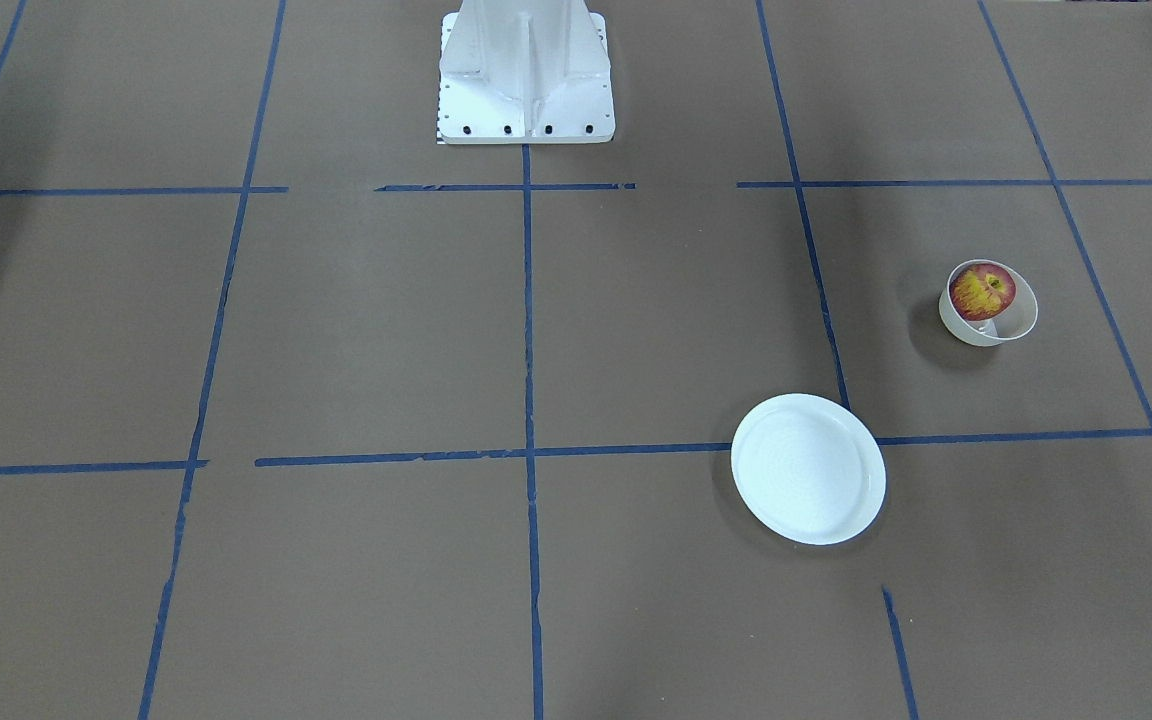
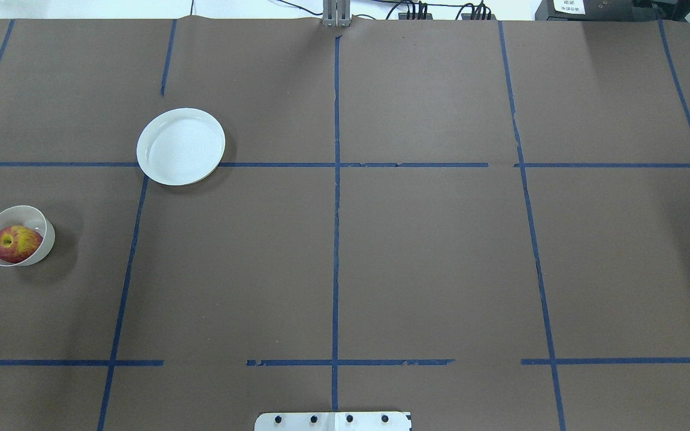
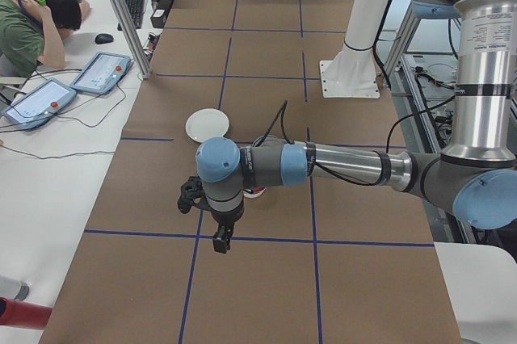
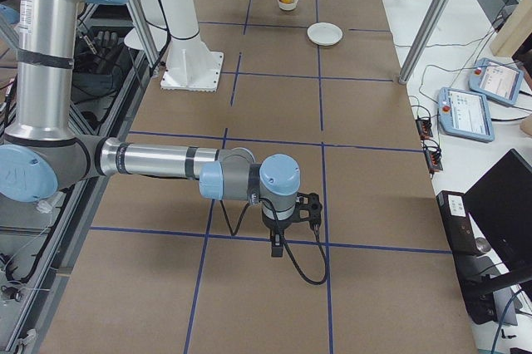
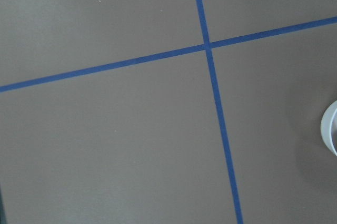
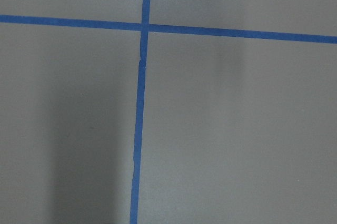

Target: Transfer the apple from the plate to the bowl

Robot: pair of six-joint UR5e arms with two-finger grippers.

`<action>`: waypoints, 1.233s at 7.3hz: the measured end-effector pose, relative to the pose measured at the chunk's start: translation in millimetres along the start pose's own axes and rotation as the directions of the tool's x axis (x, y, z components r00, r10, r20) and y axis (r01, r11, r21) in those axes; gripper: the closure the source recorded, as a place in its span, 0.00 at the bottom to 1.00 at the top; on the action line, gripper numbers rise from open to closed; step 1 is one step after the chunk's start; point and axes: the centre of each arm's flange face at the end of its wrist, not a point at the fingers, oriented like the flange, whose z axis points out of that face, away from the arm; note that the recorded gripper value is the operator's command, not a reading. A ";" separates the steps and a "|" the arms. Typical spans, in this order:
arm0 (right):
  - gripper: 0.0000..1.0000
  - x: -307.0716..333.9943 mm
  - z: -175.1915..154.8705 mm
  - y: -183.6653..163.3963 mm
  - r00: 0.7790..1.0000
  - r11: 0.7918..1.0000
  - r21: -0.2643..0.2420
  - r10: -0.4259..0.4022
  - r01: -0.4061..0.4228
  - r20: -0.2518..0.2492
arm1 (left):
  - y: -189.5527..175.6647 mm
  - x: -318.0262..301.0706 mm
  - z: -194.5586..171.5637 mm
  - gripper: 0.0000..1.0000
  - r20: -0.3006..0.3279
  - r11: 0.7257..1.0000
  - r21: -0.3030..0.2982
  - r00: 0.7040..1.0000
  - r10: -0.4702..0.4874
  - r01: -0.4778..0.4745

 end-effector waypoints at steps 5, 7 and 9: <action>0.00 -0.1 -0.1 -0.2 1.000 1.000 0.000 0.000 0.000 0.000 | 4.0 -1.8 -2.6 0.00 0.071 1.000 0.029 0.997 0.008 -0.010; 0.00 0.1 -0.2 -0.1 1.000 1.000 0.000 0.000 0.000 0.000 | 4.6 -1.2 -4.6 0.00 0.077 0.999 0.032 0.997 0.010 -0.013; 0.00 0.0 -0.2 -0.2 1.000 1.000 0.000 0.000 0.000 0.000 | 2.0 -1.3 -7.0 0.00 0.089 0.999 0.034 0.996 0.013 -0.016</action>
